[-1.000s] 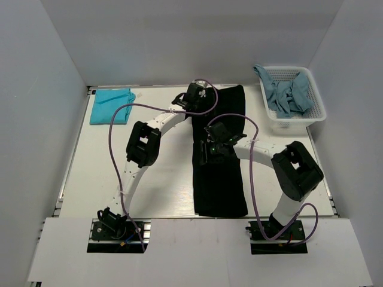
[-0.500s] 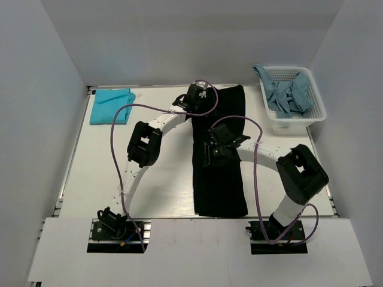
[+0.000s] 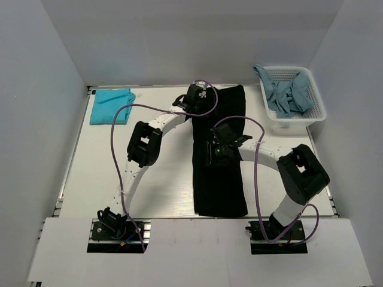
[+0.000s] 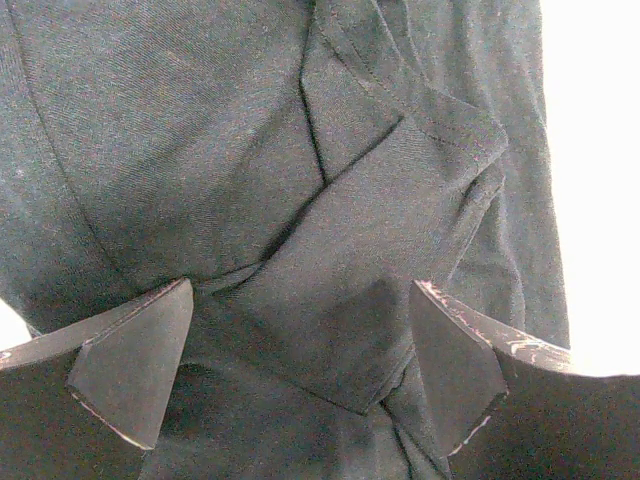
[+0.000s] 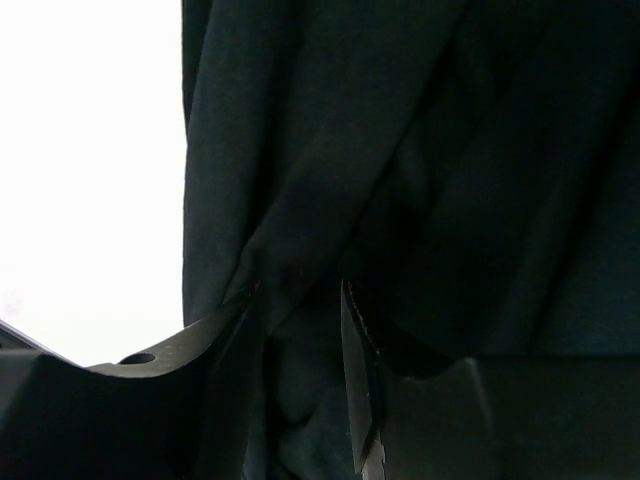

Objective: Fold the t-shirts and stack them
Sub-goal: Rotate the tshirt 90 degrees, then grab the bottom of the folded rectangular tshirt with both arms, then fold the folded rectangular tshirt in 1/3 of the way

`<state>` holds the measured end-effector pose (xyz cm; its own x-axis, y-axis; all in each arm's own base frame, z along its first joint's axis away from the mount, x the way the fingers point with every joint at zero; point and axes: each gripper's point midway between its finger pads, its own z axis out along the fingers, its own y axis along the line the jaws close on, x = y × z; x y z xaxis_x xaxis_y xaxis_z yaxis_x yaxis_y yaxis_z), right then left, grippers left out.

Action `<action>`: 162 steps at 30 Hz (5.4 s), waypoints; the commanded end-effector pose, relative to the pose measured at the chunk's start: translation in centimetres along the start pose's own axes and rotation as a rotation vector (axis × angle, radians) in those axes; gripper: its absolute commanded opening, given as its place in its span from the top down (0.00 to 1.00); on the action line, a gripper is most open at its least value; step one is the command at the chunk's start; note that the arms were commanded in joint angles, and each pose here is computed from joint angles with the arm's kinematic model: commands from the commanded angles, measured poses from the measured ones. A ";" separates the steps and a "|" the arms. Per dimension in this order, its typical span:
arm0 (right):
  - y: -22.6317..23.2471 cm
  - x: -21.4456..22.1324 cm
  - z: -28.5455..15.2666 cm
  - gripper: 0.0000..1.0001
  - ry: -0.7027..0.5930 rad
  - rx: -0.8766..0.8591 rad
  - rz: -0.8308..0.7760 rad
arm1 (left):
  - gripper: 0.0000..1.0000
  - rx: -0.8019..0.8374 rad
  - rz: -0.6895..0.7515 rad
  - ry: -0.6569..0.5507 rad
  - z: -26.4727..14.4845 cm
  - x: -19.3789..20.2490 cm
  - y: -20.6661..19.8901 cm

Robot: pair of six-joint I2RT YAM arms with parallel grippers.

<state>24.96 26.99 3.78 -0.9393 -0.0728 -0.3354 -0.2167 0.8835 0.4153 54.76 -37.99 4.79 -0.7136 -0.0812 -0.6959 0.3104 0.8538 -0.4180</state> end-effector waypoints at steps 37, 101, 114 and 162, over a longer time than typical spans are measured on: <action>-1.1 -3.2 -2.4 1.00 -0.050 0.127 0.016 | 0.01 0.015 -0.034 0.101 0.5 3.7 1.1; -7.6 8.5 -13.9 0.10 -0.235 0.157 0.357 | 0.01 -0.111 -0.146 0.155 -22.6 0.1 -1.2; -7.3 13.2 -10.5 0.11 0.024 0.116 0.332 | 0.16 0.108 -0.332 0.498 -34.1 25.5 -4.4; -4.1 18.2 -10.5 1.00 0.287 -0.148 0.266 | 1.00 -0.037 -0.184 0.746 -35.2 31.5 -6.0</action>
<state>6.58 16.21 3.79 -0.9992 0.0355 0.0205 0.0410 0.8537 0.5192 8.67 -27.00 4.78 -0.9882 0.1467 -0.0431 0.1507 0.8871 -0.4363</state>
